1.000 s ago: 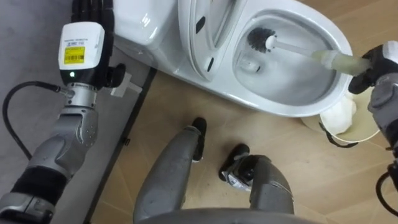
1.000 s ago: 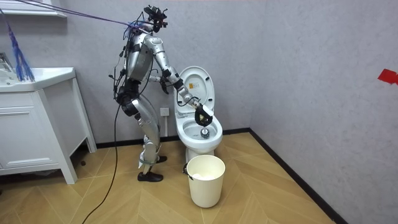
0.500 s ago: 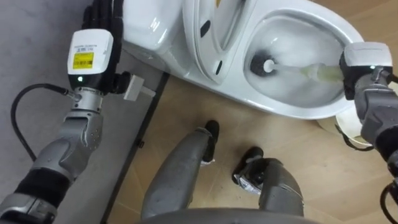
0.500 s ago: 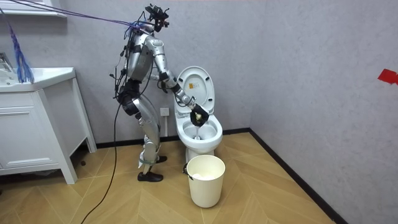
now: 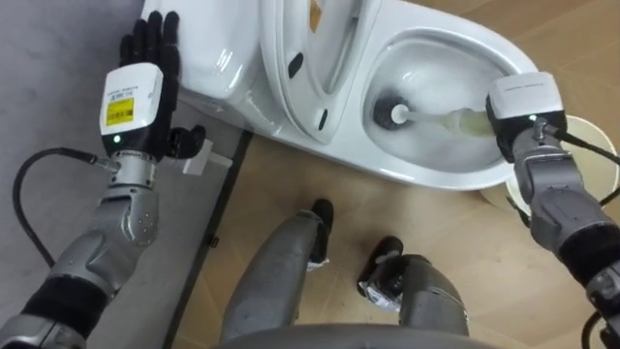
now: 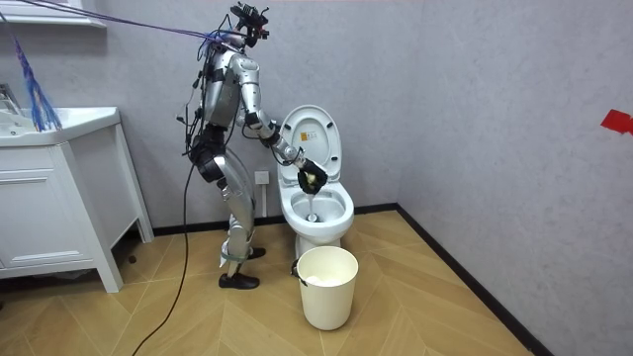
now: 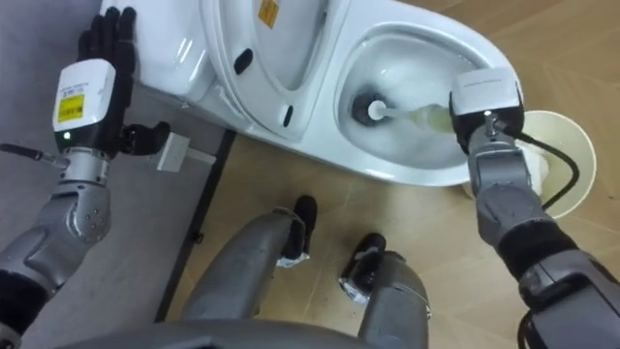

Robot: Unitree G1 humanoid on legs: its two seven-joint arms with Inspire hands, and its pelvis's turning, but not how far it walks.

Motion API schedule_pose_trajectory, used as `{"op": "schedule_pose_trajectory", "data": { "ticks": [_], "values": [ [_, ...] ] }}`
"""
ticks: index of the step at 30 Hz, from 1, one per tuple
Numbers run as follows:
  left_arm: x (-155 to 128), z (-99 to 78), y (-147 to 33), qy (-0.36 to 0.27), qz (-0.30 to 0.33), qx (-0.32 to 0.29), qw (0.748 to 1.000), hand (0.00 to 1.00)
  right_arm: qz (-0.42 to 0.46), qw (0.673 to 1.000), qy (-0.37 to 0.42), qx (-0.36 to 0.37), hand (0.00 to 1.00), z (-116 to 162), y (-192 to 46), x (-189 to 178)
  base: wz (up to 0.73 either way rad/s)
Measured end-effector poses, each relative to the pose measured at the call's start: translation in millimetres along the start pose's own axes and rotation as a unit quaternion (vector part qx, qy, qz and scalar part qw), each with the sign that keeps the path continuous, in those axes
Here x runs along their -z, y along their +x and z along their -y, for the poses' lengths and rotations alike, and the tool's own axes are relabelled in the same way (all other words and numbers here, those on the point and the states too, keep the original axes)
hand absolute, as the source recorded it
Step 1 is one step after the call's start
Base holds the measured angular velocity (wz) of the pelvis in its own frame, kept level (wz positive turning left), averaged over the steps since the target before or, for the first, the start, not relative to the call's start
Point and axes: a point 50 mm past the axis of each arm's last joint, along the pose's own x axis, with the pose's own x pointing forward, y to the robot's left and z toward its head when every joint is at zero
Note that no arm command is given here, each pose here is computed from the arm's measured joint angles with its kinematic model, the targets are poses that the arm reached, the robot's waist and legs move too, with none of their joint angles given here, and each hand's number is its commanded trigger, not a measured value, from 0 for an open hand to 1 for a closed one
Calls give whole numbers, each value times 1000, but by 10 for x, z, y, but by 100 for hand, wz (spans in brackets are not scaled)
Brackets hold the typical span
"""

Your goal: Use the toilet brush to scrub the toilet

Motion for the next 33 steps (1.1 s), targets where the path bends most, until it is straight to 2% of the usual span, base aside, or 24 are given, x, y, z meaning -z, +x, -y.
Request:
{"op": "schedule_pose_trajectory", "data": {
  "ticks": [2,4,5,7,10,15,21,23,26,28,29,31,33],
  "values": [
    [-16,2,8,1,5,-1,1000,0,-29,996,73,-31,100,-80,48,122,0],
    [2,-10,-7,6,4,-8,1000,0,-70,974,205,-70,100,-209,53,234,-5],
    [4,-16,-4,8,5,-10,1000,0,-81,963,247,-77,100,-234,53,252,-7],
    [-11,-62,22,23,15,-22,999,0,-129,901,406,-78,100,-250,57,373,-6],
    [-36,-135,44,18,19,-45,999,0,-164,847,503,-57,100,-150,114,468,-6],
    [-45,-124,26,28,20,-47,998,0,-171,806,564,-49,100,-103,136,471,-7],
    [-1,-88,-3,38,5,-40,998,0,-177,805,564,-49,100,-133,129,459,-1],
    [22,-76,-13,44,-2,-36,998,0,-172,816,550,-49,100,-135,131,430,4],
    [17,-54,-21,51,-4,-30,998,0,-152,851,501,-45,100,-157,125,355,6],
    [-8,-15,-29,51,-8,-23,998,0,-127,892,432,-45,100,-178,114,270,0],
    [-15,-6,-30,52,-8,-22,998,0,-120,902,413,-44,100,-174,114,245,-6],
    [-43,42,-48,44,-11,-13,999,0,-88,947,305,-48,100,-187,109,163,-7],
    [-34,57,-76,46,-12,-7,999,0,-68,969,234,-50,100,-185,101,98,-5]
  ]
}}
